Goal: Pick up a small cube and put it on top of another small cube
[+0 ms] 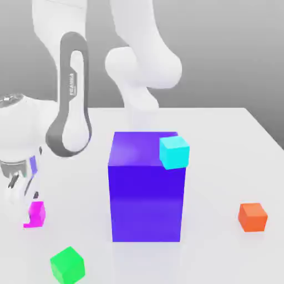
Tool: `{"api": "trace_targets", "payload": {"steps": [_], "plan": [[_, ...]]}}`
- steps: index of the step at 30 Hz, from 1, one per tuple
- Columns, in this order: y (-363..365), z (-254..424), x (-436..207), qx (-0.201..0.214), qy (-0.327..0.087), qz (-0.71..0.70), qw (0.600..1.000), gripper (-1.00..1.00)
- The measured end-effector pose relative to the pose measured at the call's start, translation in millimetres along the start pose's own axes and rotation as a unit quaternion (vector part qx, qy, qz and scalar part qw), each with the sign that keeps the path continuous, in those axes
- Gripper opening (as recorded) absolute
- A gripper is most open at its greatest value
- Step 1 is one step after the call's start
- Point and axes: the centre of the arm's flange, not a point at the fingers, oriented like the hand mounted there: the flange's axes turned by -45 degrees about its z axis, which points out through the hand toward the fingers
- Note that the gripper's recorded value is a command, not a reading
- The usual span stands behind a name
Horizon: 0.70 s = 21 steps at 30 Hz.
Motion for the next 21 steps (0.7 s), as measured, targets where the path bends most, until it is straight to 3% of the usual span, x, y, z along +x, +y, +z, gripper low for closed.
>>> {"api": "trace_targets", "payload": {"steps": [6,12,21], "plan": [[0.0,1.5,-0.1,0.000,0.000,0.000,1.000,-1.00],[-5.6,-54.5,-1.8,0.001,0.000,-0.008,1.000,-1.00],[-171.0,-96.1,-103.3,0.001,0.000,-0.270,0.963,-1.00]]}}
